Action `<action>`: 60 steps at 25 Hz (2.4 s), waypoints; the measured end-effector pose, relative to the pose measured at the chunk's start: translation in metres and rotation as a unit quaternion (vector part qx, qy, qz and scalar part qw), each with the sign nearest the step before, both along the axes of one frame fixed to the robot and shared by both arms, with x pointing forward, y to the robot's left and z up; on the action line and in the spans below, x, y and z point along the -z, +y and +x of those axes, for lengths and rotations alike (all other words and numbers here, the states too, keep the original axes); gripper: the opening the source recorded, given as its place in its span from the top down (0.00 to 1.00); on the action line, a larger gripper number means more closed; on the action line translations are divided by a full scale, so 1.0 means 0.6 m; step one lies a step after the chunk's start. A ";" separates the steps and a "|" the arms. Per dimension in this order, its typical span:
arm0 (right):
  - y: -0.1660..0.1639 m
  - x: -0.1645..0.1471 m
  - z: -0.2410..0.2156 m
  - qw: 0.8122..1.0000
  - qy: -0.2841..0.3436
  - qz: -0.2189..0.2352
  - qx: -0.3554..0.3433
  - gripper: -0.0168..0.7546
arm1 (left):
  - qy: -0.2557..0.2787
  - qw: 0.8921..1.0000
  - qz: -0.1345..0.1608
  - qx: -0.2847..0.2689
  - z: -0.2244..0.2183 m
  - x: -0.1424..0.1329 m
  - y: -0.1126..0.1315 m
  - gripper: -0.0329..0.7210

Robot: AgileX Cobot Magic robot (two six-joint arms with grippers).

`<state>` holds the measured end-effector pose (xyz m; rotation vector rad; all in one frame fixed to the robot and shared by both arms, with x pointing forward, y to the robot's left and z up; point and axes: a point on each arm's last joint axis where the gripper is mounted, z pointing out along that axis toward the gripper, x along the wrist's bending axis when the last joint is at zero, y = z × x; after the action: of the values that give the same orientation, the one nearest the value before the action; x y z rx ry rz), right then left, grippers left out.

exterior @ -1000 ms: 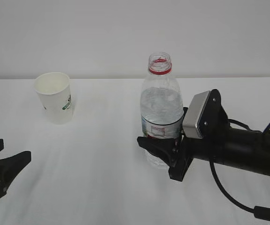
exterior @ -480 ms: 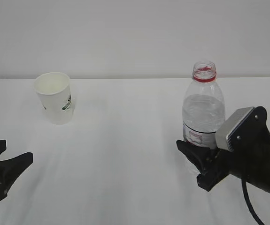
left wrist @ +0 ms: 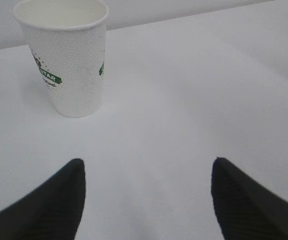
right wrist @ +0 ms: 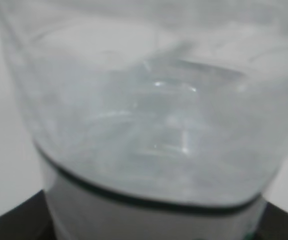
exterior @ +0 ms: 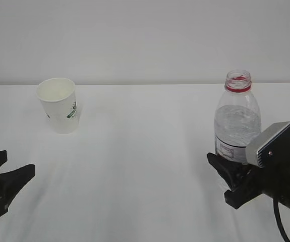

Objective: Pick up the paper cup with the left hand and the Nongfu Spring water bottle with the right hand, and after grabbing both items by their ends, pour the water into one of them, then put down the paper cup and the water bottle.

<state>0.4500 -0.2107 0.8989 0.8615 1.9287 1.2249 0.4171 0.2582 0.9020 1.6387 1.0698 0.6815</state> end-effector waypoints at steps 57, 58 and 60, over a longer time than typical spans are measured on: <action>-0.070 -0.011 0.040 0.987 0.001 0.057 0.149 0.38 | -0.018 0.999 -0.026 -0.042 0.102 -0.018 0.006 0.13; -0.069 -0.011 0.040 0.987 0.001 0.058 0.147 0.38 | -0.015 0.999 -0.022 -0.039 0.110 -0.016 0.005 0.14; -0.069 -0.011 0.040 0.987 0.001 0.058 0.147 0.38 | -0.011 0.999 -0.017 -0.036 0.125 -0.014 0.005 0.14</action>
<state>0.4737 -0.2522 0.9055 1.1625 1.6720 1.1629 0.4918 0.2609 0.9103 1.5663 1.1231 0.7243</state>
